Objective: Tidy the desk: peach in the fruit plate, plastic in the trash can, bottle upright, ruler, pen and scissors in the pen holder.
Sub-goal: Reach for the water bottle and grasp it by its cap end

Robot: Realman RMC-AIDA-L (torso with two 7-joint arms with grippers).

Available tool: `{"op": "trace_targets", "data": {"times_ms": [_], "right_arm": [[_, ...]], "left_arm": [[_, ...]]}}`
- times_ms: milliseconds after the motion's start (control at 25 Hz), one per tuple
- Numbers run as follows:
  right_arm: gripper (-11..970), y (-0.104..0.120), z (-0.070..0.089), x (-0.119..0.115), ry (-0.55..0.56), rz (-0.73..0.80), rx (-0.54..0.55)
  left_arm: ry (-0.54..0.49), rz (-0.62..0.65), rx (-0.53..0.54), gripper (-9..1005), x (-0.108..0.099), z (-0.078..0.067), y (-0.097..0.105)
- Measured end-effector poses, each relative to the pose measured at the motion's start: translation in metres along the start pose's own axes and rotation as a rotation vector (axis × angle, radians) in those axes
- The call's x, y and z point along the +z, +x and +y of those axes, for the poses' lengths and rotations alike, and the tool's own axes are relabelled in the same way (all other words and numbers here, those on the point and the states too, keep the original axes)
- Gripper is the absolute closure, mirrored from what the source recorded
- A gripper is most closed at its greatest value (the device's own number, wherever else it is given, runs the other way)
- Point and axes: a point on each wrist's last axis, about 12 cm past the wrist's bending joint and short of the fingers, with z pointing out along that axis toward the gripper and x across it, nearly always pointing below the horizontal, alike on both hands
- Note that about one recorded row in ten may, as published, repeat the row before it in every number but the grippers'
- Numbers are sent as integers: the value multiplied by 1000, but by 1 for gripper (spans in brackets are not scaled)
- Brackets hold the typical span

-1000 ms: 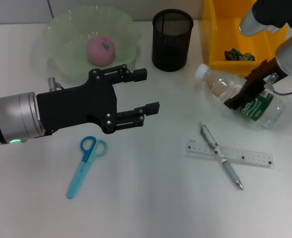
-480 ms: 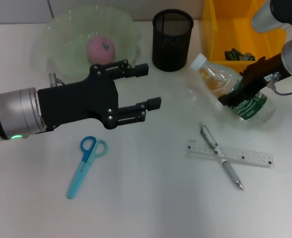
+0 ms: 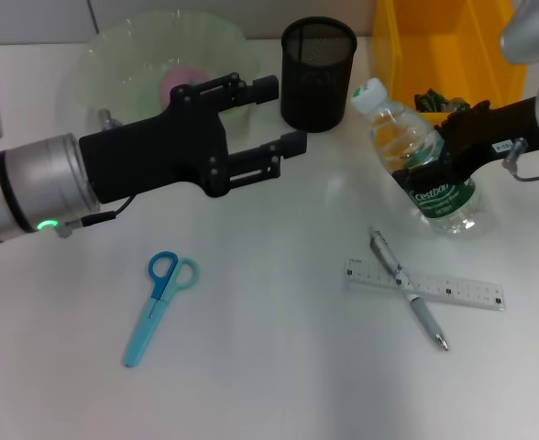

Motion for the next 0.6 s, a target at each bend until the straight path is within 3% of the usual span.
{"op": "trace_targets", "data": {"times_ms": [240,600], "right_arm": [[173,8,2,-4,-6,-40,-22],[174,8,6,-8,-34,-117,-54]], "left_arm": [[-36,56,-90,300,14,11,1],[-23,82,-89,301,25,13,1]]}}
